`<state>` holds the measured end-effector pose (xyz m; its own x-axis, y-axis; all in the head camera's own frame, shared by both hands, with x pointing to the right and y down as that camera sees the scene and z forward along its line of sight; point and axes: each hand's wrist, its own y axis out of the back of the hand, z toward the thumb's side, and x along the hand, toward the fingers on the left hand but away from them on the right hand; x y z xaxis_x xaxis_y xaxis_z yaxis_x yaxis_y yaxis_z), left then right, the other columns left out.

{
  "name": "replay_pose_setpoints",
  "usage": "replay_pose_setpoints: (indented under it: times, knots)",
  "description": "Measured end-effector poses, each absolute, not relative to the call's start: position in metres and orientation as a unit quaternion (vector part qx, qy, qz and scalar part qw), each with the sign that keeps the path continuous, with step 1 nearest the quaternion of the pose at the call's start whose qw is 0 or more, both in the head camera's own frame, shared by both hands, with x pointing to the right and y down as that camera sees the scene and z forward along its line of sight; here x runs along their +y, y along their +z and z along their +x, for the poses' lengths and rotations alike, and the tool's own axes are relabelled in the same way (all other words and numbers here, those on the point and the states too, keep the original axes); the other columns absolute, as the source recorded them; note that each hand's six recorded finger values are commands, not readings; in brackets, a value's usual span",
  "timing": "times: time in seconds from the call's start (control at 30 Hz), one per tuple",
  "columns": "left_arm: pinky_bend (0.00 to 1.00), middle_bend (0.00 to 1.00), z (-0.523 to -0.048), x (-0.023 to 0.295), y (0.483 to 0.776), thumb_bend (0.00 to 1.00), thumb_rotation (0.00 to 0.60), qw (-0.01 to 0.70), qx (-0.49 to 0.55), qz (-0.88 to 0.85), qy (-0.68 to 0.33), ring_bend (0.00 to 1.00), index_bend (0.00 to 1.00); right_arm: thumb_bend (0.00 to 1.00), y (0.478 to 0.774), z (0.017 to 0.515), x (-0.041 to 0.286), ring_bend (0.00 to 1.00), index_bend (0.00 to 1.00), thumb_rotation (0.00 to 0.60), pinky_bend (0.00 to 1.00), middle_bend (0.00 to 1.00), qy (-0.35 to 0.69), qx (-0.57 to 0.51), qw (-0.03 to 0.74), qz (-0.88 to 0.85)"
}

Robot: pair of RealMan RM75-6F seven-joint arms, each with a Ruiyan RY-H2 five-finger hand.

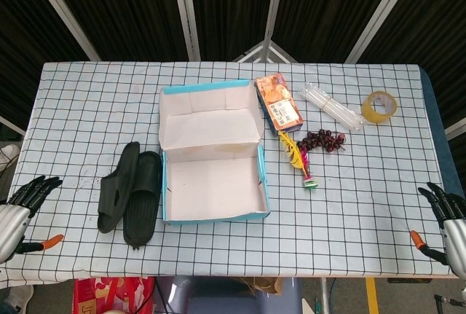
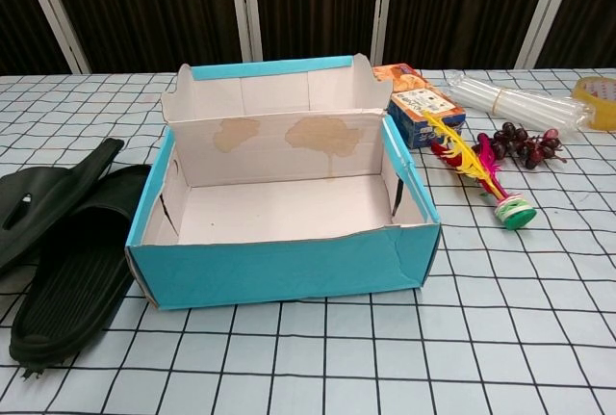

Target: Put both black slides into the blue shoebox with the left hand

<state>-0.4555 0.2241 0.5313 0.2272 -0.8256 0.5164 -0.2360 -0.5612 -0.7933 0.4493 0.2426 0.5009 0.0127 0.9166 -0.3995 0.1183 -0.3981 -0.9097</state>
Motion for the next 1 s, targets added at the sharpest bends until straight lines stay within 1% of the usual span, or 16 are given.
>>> replay_pose_setpoints:
  times: [0.13,0.33,0.67,1.0]
  knots:
    - [0.10,0.10,-0.455,0.222,0.544,0.15,0.600,0.284,0.361,-0.725,-0.513,0.02,0.08,0.31,0.505,0.448,0.243,0.18,0.15,0.600,0.14,0.11,0.567,-0.412,0.351,-0.620]
    - [0.10,0.12,-0.450,0.222,0.562,0.14,0.600,0.249,0.402,-0.718,-0.511,0.02,0.08,0.31,0.509,0.450,0.242,0.18,0.15,0.600,0.14,0.11,0.572,-0.410,0.343,-0.622]
    - [0.10,0.12,-0.437,0.218,0.581,0.14,0.600,0.264,0.399,-0.705,-0.524,0.02,0.08,0.31,0.514,0.453,0.242,0.18,0.15,0.600,0.14,0.11,0.576,-0.408,0.334,-0.625]
    - [0.10,0.13,-0.439,0.215,0.603,0.13,0.600,0.260,0.388,-0.699,-0.541,0.02,0.08,0.31,0.519,0.452,0.242,0.18,0.15,0.600,0.14,0.11,0.580,-0.401,0.331,-0.627]
